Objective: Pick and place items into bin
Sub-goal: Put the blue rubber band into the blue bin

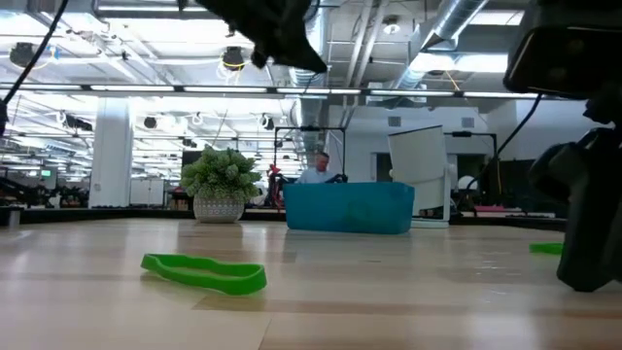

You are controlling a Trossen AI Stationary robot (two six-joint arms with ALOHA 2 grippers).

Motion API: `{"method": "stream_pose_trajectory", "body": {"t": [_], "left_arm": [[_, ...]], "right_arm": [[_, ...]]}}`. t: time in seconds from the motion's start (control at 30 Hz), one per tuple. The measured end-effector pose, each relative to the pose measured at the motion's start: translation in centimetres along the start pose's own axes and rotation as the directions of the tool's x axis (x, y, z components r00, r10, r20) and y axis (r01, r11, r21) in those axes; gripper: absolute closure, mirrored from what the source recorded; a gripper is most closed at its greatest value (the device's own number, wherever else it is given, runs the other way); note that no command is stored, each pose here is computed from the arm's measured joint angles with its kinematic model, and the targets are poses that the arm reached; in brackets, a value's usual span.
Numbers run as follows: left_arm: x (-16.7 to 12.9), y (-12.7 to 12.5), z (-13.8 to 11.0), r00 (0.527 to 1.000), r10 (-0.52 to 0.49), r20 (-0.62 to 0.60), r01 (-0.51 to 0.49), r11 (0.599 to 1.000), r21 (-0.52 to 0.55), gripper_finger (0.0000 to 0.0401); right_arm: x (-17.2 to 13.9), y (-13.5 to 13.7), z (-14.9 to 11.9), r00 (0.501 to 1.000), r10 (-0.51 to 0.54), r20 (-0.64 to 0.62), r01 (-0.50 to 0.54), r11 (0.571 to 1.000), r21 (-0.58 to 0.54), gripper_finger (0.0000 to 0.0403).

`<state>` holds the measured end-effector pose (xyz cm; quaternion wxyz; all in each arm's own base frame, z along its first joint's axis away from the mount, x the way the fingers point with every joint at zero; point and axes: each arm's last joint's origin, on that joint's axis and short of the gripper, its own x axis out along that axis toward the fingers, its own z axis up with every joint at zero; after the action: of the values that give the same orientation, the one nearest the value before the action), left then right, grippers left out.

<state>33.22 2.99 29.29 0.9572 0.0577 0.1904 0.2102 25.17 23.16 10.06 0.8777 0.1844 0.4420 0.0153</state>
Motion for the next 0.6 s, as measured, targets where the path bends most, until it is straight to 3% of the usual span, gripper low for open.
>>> {"method": "stream_pose_trajectory", "body": {"t": [0.13, 0.33, 0.53, 0.6], "left_arm": [[1.7, 1.7, -1.0, 0.998, -0.034, -0.048, 0.033, 0.999, -0.028, 0.0401], [4.9, 1.9, -3.6, 0.99, -0.006, -0.139, 0.003, 1.0, -0.018, 0.0401], [7.7, 2.5, -6.5, 0.96, 0.157, -0.231, -0.173, 0.983, -0.052, 0.0401], [8.2, 2.8, -7.2, 0.953, 0.16, -0.257, -0.186, 0.979, -0.081, 0.0401]], "right_arm": [[-0.6, 0.1, 0.2, 1.0, 0.018, -0.01, -0.018, 0.999, -0.039, 0.0274], [-0.7, 0.1, 0.3, 1.0, 0.021, -0.018, -0.021, 0.999, -0.04, 0.0274], [-0.7, 0.1, 0.3, 1.0, 0.024, -0.021, -0.025, 0.999, -0.041, 0.0274], [-0.7, 0.1, 0.3, 1.0, 0.024, -0.021, -0.024, 0.999, -0.04, 0.0274]]}}
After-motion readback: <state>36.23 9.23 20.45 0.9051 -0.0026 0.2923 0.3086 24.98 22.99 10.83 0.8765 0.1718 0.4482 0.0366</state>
